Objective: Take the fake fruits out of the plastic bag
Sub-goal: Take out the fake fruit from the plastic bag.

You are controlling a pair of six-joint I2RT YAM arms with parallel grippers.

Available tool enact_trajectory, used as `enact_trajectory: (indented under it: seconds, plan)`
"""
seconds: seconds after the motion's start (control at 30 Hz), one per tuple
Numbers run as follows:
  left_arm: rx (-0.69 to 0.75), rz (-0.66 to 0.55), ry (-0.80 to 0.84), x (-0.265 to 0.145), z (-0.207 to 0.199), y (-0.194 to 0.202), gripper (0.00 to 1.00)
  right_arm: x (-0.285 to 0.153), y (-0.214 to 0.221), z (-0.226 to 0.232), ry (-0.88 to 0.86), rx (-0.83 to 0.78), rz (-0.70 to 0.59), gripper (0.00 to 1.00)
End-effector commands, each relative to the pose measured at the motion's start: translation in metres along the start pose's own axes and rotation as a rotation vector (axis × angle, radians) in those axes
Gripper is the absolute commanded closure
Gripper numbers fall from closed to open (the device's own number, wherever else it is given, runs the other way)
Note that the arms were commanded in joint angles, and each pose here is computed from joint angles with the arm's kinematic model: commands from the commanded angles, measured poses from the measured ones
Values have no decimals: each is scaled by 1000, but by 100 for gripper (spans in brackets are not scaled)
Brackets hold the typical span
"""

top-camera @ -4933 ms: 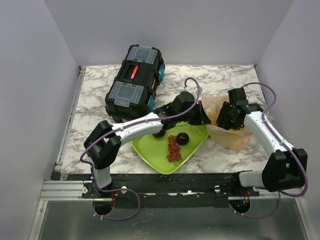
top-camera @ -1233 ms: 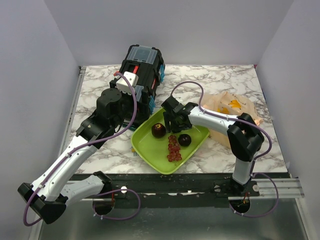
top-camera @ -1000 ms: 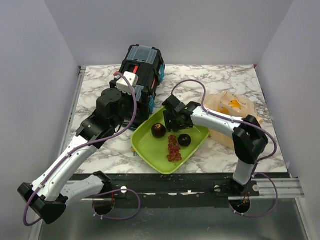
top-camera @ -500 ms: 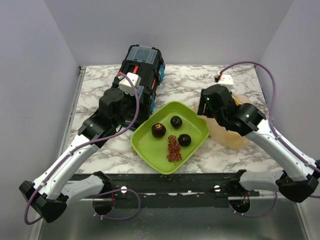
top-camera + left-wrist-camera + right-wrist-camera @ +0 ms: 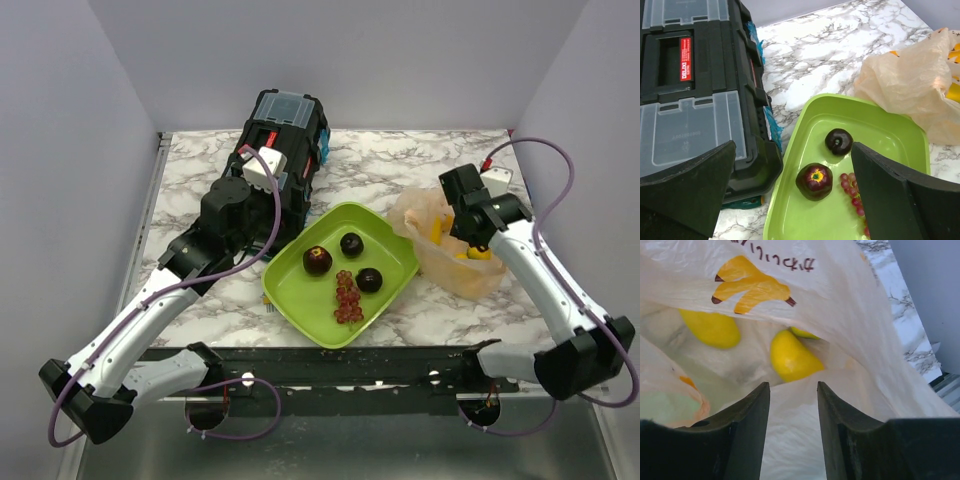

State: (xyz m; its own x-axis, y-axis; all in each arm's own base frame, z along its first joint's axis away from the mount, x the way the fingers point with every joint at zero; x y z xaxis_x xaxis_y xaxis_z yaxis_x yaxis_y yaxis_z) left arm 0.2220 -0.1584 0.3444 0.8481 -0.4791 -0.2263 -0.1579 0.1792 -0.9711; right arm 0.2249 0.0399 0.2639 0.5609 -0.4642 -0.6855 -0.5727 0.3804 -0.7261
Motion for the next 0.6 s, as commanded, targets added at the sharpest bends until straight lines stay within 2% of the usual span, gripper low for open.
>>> enact_trajectory:
  seconds: [0.0, 0.23, 0.57]
  plan:
    - [0, -19, 38, -2, -7, 0, 2, 32, 11, 23, 26, -17, 77, 55]
    - [11, -35, 67, -5, -14, -2, 2, 83, 26, 40, 24, 76, 201, 54]
    - [29, -44, 87, -9, -21, -4, 2, 123, 54, 15, 76, 161, 345, 45]
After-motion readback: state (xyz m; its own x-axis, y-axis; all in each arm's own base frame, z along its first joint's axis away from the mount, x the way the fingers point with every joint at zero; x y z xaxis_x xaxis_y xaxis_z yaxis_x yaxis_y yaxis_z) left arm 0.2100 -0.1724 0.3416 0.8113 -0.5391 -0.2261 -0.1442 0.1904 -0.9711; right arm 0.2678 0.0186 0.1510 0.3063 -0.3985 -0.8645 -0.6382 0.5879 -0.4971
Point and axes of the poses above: each gripper's point midway between its finger pads, its own x axis out along the fingers, its own z axis along the line the jaws close on, y = z × x, the point moved 8 cm from there along -x, back along the fingers, and after that the axes turned 10 degrees about x, right-handed, at the moved point
